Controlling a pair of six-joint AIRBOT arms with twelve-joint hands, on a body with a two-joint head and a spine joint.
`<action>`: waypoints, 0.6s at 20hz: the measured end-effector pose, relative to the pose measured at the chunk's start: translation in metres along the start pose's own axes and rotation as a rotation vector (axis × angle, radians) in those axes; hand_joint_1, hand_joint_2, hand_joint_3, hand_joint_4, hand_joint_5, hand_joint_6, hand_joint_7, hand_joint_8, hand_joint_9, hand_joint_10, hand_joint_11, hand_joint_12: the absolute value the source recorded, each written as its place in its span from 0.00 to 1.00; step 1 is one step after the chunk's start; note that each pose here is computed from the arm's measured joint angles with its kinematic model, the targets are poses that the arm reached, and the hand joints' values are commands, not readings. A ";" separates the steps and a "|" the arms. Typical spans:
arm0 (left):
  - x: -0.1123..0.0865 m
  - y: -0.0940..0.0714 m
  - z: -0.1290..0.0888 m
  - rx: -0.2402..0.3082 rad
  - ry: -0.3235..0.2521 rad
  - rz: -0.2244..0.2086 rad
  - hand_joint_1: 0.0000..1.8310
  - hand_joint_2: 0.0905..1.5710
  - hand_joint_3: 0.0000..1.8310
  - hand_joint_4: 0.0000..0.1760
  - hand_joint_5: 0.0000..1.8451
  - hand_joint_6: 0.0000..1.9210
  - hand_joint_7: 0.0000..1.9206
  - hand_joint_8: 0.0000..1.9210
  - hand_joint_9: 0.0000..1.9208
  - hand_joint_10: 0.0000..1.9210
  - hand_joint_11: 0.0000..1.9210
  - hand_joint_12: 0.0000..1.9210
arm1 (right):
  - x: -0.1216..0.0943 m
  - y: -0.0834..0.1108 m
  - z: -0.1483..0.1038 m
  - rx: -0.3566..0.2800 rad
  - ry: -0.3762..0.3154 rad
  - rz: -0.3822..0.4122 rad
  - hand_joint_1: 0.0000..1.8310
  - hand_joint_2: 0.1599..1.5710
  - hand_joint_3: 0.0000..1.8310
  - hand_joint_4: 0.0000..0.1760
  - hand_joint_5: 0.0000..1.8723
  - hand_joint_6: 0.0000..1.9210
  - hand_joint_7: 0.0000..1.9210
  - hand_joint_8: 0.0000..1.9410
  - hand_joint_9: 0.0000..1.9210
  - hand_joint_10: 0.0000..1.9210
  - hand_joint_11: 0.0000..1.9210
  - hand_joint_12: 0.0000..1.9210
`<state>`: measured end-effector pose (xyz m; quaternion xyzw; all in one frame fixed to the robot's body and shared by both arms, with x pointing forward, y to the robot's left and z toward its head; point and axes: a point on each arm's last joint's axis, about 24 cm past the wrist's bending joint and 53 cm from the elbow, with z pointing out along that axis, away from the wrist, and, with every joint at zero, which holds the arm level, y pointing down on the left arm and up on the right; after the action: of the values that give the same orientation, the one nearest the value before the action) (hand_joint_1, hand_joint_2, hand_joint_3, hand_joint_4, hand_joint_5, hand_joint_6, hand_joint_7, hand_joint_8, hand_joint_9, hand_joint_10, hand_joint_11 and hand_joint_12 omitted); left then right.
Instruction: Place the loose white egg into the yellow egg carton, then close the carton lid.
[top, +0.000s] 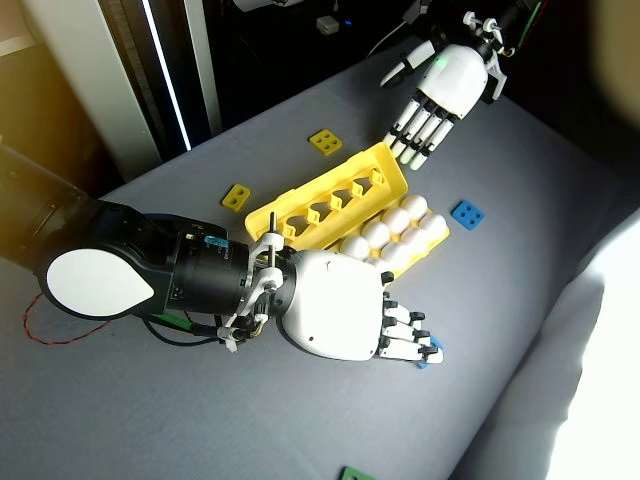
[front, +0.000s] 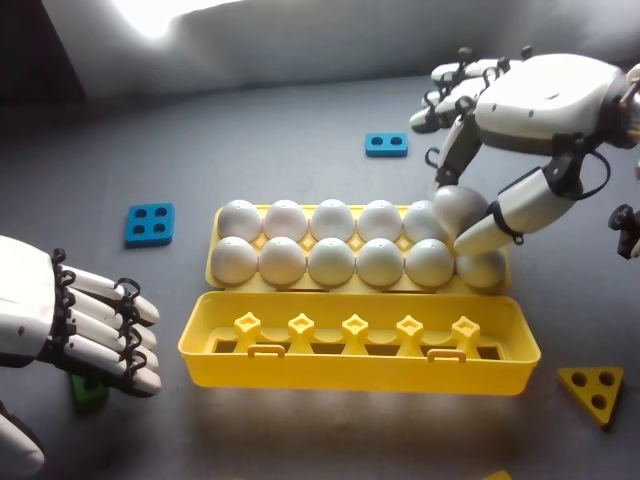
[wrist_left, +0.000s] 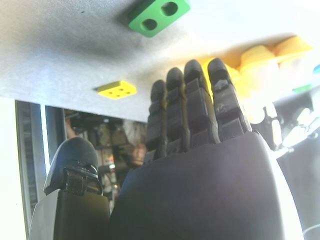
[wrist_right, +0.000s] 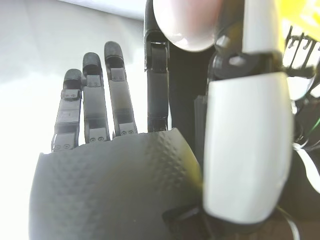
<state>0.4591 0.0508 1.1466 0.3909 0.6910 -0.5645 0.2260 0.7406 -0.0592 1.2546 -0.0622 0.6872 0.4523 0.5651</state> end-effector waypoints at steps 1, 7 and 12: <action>0.000 0.000 0.000 0.000 0.000 0.000 0.00 0.78 0.00 0.00 0.12 0.00 0.13 0.00 0.11 0.00 0.00 0.12 | 0.000 -0.001 0.000 0.003 0.000 0.003 0.29 0.44 0.00 1.00 0.36 0.00 0.11 0.00 0.06 0.00 0.00 0.00; 0.000 0.000 0.000 0.000 0.000 0.000 0.00 0.78 0.00 0.00 0.13 0.00 0.13 0.00 0.11 0.00 0.00 0.13 | 0.000 0.000 0.000 0.001 0.000 0.002 0.23 0.43 0.00 0.70 0.12 0.00 0.03 0.00 0.00 0.00 0.00 0.00; 0.000 0.000 0.000 0.000 0.000 0.000 0.00 0.78 0.00 0.00 0.13 0.00 0.14 0.00 0.12 0.00 0.00 0.16 | -0.001 0.000 -0.004 0.001 0.002 -0.008 0.25 0.42 0.00 0.00 0.03 0.00 0.01 0.00 0.00 0.00 0.00 0.00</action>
<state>0.4591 0.0506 1.1467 0.3908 0.6909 -0.5646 0.2261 0.7377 -0.0622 1.2553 -0.0651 0.6878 0.4495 0.5662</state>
